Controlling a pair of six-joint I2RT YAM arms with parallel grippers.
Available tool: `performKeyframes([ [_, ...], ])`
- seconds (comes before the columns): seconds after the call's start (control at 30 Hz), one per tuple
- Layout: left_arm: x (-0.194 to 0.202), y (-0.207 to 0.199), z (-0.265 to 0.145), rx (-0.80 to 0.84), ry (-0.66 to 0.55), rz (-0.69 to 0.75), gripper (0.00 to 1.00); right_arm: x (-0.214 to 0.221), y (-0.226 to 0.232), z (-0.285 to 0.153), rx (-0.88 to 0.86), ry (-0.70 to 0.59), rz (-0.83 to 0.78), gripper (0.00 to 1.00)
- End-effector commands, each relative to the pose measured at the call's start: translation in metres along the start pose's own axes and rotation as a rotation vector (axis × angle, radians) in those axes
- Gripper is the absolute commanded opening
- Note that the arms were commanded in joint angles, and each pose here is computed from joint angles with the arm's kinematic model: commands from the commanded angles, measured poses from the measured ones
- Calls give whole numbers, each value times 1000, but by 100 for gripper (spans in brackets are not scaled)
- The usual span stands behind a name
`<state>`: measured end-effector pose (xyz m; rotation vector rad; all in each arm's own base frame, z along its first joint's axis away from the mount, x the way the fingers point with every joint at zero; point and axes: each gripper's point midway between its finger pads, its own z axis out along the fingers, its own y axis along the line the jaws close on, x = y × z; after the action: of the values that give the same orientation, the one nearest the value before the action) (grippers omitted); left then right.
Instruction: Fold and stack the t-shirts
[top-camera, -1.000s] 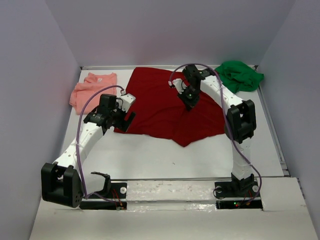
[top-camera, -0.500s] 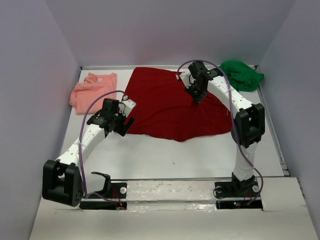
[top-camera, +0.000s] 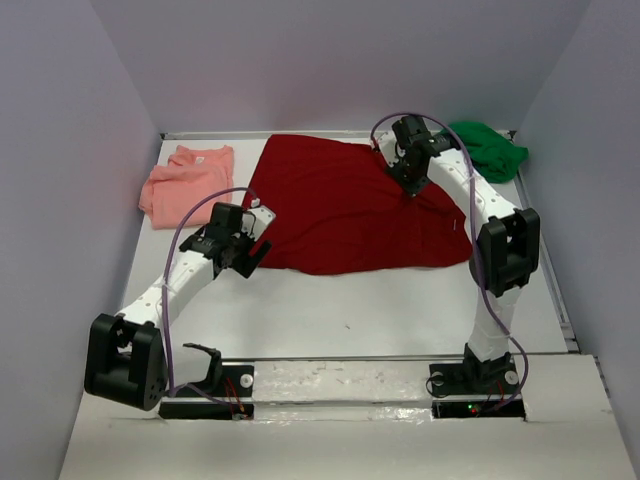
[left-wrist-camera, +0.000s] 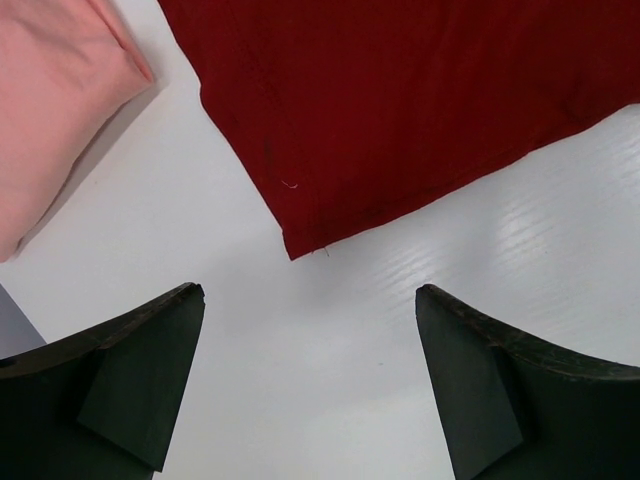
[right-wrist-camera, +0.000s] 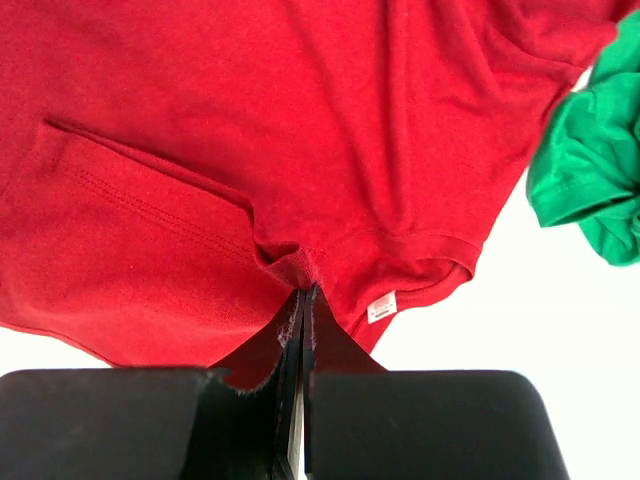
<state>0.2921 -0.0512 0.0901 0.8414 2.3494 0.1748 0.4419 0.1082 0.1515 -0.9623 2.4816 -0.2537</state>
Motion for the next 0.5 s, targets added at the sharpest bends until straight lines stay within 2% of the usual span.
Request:
performKeyframes([
  [0.0, 4, 4, 5, -33, 11, 33, 99, -5, -18, -21, 86, -56, 31, 0],
  [0.47, 8, 4, 39, -14, 81, 99, 99, 19, -47, -30, 198, -15, 77, 0],
])
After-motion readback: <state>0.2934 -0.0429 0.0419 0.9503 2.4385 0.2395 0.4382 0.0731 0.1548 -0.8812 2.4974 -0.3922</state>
